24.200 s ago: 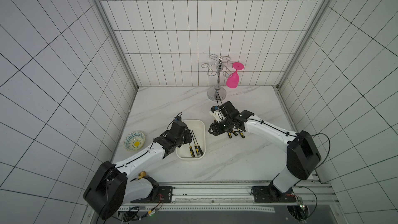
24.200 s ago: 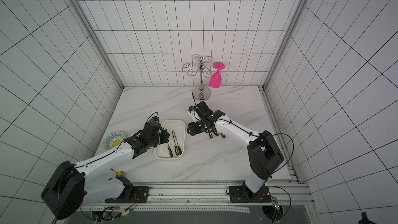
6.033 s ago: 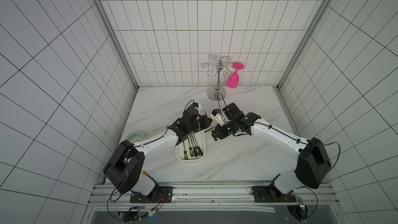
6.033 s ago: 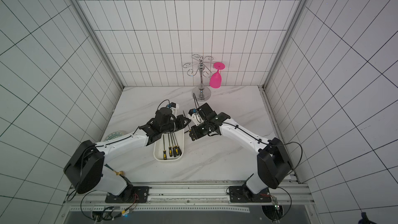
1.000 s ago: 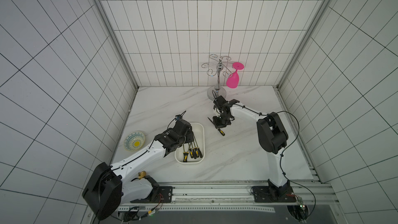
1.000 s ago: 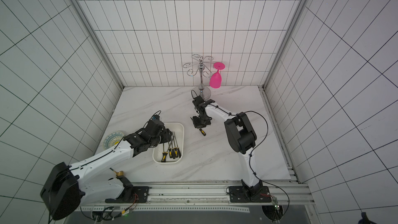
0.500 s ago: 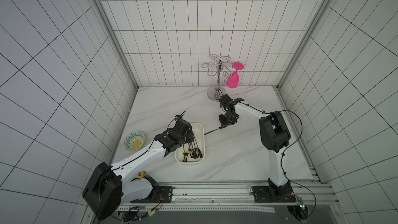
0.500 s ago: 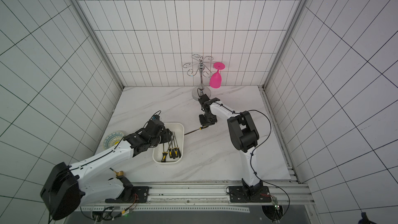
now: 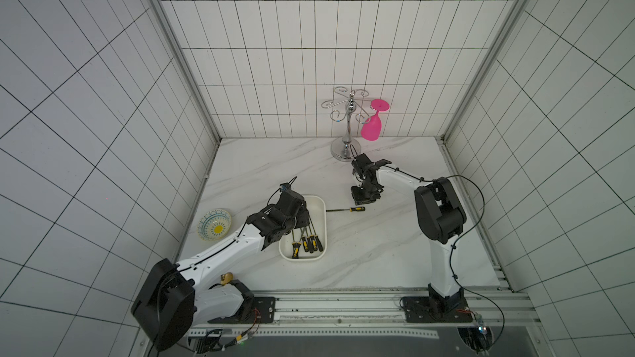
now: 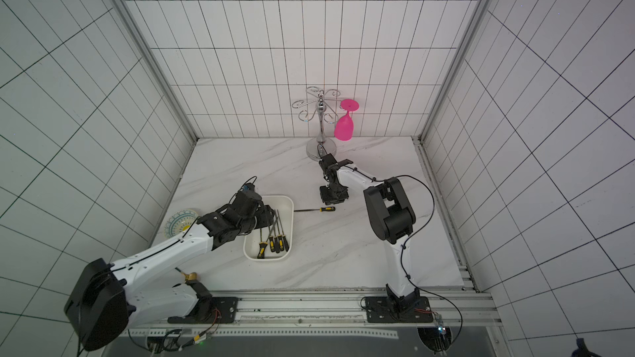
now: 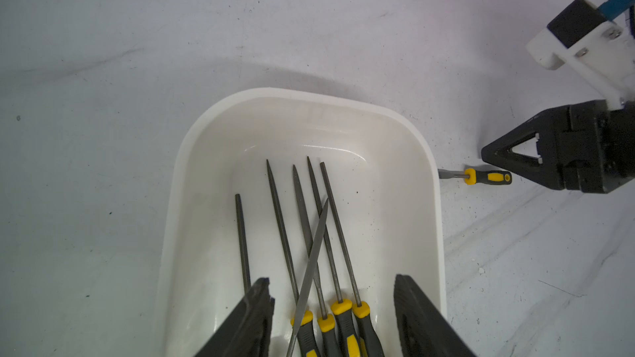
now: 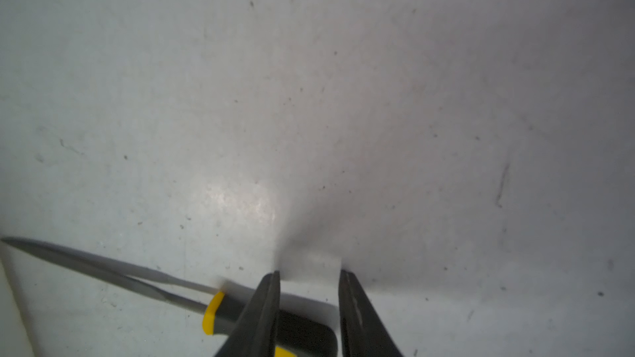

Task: Put the file tool into the storage box
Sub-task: Pick up the file tool from the center of the board.

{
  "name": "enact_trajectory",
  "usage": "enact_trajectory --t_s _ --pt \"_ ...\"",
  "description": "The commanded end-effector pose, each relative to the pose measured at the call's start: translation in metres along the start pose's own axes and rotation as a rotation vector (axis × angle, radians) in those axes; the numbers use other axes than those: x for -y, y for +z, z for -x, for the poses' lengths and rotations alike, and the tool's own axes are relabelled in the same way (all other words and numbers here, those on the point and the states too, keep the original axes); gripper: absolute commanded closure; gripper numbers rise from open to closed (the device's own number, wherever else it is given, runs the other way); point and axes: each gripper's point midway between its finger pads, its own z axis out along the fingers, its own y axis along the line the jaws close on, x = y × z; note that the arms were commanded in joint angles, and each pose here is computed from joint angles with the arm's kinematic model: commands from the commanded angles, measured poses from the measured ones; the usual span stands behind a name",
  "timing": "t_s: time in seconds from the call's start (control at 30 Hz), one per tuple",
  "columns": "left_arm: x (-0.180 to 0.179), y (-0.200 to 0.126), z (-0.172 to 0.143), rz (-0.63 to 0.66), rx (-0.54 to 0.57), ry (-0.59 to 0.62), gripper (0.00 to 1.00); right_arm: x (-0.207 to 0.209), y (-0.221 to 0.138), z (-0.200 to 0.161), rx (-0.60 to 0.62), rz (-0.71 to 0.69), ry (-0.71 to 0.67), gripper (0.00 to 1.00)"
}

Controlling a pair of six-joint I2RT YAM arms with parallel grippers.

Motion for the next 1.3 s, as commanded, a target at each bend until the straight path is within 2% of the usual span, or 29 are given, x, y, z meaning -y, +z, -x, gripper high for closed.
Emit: enact_trajectory --t_s 0.0,0.43,0.77,1.13,1.27 --pt "0.004 0.000 0.006 -0.017 0.021 -0.011 0.41 -0.003 -0.009 -0.016 -0.018 -0.011 0.005 0.67" --pt "0.004 0.001 0.005 -0.020 0.017 -0.016 0.41 -0.024 -0.016 -0.018 -0.008 0.014 -0.057 0.59" --pt "0.006 0.004 0.005 -0.022 0.008 -0.017 0.41 -0.034 -0.025 -0.032 -0.002 0.032 -0.072 0.59" --pt "0.007 0.004 0.006 -0.024 0.010 -0.018 0.41 -0.039 0.001 -0.054 -0.082 0.017 -0.103 0.59" --pt "0.008 0.003 0.007 -0.023 0.016 -0.021 0.41 -0.039 0.006 -0.060 -0.108 -0.029 -0.141 0.63"
